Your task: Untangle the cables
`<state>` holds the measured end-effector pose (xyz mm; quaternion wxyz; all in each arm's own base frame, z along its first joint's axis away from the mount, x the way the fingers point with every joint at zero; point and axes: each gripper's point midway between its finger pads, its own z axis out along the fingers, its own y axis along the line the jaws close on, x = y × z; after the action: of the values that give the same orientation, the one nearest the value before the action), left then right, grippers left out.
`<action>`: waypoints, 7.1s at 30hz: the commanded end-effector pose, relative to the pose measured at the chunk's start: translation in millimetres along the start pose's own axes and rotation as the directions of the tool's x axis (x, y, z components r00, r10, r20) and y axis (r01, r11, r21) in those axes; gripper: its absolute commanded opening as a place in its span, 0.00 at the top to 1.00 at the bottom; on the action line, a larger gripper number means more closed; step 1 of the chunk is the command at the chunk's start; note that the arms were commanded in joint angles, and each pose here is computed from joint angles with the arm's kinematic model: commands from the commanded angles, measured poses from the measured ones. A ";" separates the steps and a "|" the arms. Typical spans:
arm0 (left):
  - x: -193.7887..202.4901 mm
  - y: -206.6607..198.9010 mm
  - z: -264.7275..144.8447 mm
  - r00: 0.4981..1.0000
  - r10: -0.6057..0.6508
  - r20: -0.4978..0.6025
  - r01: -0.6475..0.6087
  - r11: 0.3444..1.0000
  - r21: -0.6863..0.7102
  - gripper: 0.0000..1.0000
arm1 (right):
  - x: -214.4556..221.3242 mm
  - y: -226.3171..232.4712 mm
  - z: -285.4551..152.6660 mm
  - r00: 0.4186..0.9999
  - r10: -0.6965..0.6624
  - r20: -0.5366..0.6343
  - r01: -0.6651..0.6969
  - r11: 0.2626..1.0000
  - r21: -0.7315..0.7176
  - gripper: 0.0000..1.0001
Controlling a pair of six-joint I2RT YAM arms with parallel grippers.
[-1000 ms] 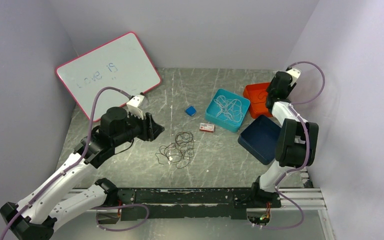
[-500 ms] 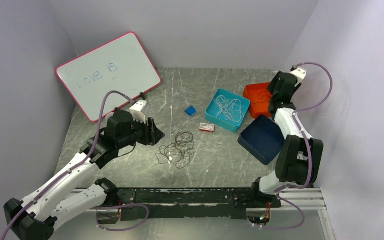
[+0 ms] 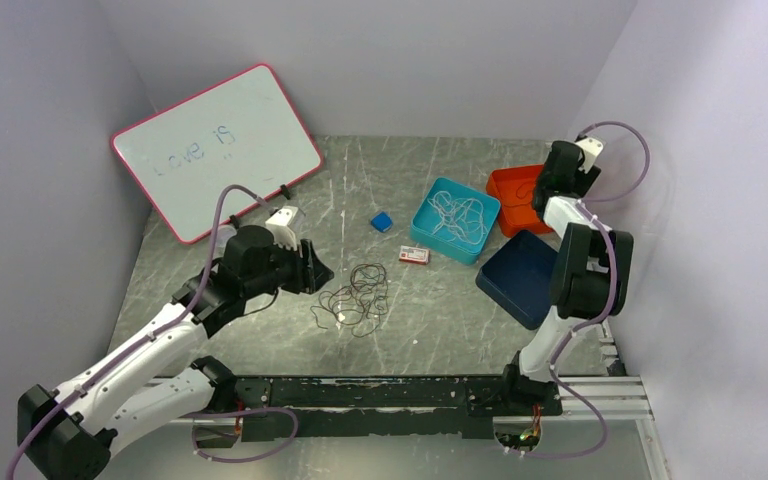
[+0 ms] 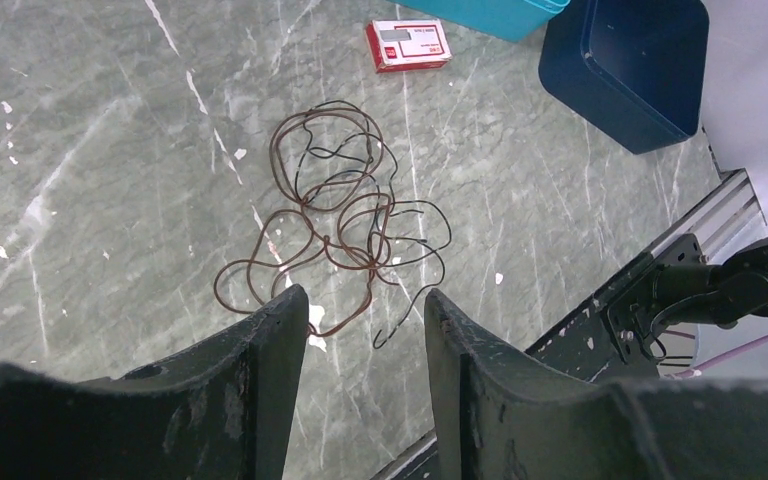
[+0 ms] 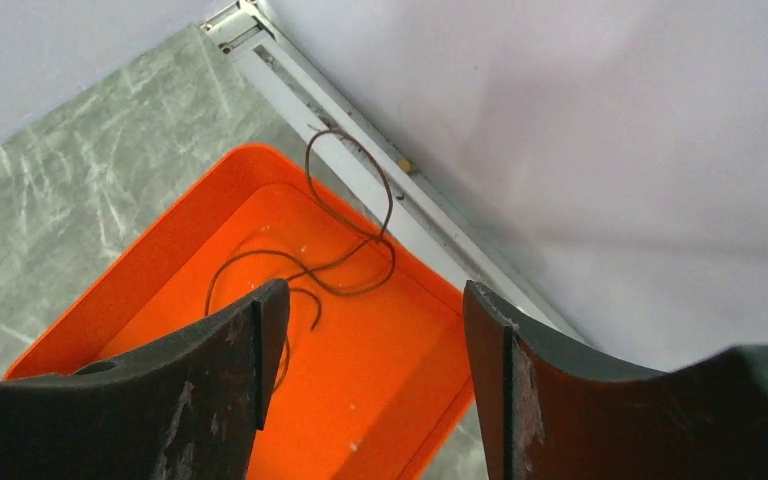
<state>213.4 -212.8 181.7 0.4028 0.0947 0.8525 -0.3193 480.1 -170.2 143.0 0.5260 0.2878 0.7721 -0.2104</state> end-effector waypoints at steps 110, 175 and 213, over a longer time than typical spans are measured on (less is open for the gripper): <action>5.3 -1.2 10.8 0.993 0.073 -0.097 -0.073 0.997 0.004 0.47 | -5.2 133.6 -190.4 0.981 -0.163 -0.101 0.062 0.770 -0.635 0.25; -124.1 -82.2 -28.6 0.907 0.388 0.165 -0.399 0.916 0.041 0.93 | 27.6 186.1 -531.9 0.893 0.297 0.339 0.412 -0.238 -0.879 0.20; -153.0 -124.1 -70.7 0.897 0.340 0.281 -0.395 0.903 0.169 0.93 | 60.3 272.1 -513.5 0.938 0.268 0.220 0.256 -0.107 -0.961 0.70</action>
<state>229.2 -250.8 347.9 0.5190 0.2590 0.7545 -0.3070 283.1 372.5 269.9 0.6858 -0.2796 0.5503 0.3856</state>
